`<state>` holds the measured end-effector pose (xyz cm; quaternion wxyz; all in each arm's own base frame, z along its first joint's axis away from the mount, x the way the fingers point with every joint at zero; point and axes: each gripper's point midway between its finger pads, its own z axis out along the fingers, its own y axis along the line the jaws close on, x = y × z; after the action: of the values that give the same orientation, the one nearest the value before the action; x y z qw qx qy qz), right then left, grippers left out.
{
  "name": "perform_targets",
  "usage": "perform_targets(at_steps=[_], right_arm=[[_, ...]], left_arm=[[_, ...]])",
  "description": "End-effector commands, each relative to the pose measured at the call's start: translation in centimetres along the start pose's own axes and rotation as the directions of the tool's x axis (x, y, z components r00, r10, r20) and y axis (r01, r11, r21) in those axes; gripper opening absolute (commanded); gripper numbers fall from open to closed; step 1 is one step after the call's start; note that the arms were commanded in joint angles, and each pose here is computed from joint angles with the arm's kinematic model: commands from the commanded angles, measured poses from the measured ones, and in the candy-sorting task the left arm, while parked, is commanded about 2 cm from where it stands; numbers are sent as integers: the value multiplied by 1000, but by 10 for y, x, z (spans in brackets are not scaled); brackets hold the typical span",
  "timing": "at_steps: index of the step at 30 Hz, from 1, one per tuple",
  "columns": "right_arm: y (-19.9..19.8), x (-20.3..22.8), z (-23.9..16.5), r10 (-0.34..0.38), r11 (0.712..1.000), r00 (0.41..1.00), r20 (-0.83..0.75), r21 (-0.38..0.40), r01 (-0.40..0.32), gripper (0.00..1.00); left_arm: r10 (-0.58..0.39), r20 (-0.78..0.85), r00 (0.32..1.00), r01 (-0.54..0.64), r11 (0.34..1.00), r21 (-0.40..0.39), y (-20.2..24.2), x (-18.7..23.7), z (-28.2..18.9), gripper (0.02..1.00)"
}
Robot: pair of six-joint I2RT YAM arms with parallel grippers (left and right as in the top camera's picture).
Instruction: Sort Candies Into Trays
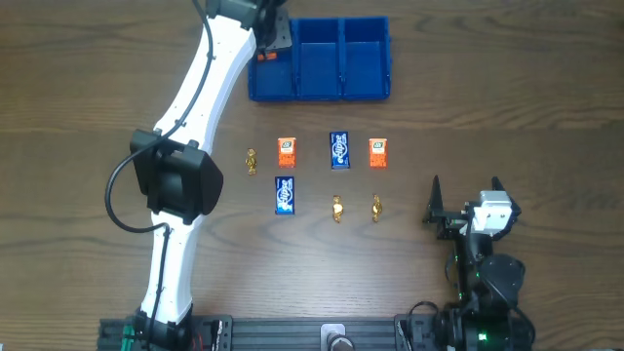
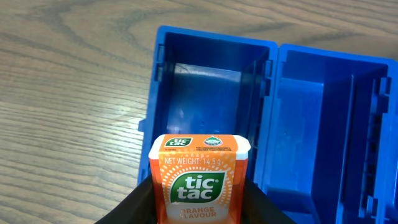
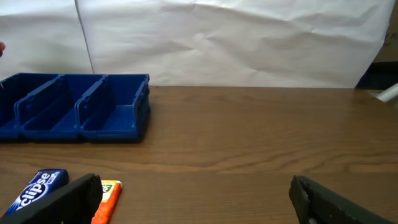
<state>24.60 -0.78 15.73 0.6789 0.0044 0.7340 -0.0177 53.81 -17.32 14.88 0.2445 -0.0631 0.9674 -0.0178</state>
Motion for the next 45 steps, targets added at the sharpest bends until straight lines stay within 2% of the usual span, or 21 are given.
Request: perform_targets(at_steps=[1, 9, 22, 24, 26, 27, 28, 30, 33, 39, 42, 45], right_arm=[[0, 1, 0, -11, 1000, 1000, 0, 0, 11, 998], [0, 1, 0, -11, 1000, 1000, -1, 0, 11, 998], [0, 1, 0, -11, 1000, 1000, 0, 0, 11, 996], [0, 1, 0, -11, 1000, 1000, -1, 0, 11, 998], [0, 1, 0, -11, 1000, 1000, 0, 0, 11, 1000], [0, 1, 0, -11, 1000, 1000, -1, 0, 11, 998], [0, 1, 0, -11, 1000, 1000, 0, 0, 11, 998], [0, 1, 0, -11, 1000, 1000, 0, 0, 11, 998], [0, 1, 0, -11, 1000, 1000, -1, 0, 11, 998], [0, 1, 0, -11, 1000, 1000, 0, 0, 11, 998], [0, 1, 0, -11, 1000, 1000, 0, 0, 11, 998], [0, 1, 0, -11, 1000, 1000, 0, 0, 11, 998]], left_arm=[[43, -48, 998, -44, 999, -17, 3, 11, 10, 345], [65, -102, 993, -69, 997, -38, 7, 25, 25, 338], [72, -131, 989, -74, 997, -10, 1, 33, 48, 362], [75, -131, 989, -77, 997, -10, 1, 33, 48, 393], [79, -132, 988, -81, 997, -10, 1, 33, 48, 478], [79, -131, 988, -81, 997, -9, 1, 33, 48, 579], [79, -131, 988, -80, 997, -7, 0, 33, 48, 772], [82, -138, 987, -81, 997, 12, -3, 34, 48, 895], [89, -97, 991, -86, 996, 38, -11, 25, 24, 987], [116, -49, 992, -113, 991, 66, -22, 21, -37, 998], [134, -73, 988, -129, 989, 67, -29, 41, -61, 1000], [125, -118, 985, -118, 991, 61, -29, 74, -62, 998]])
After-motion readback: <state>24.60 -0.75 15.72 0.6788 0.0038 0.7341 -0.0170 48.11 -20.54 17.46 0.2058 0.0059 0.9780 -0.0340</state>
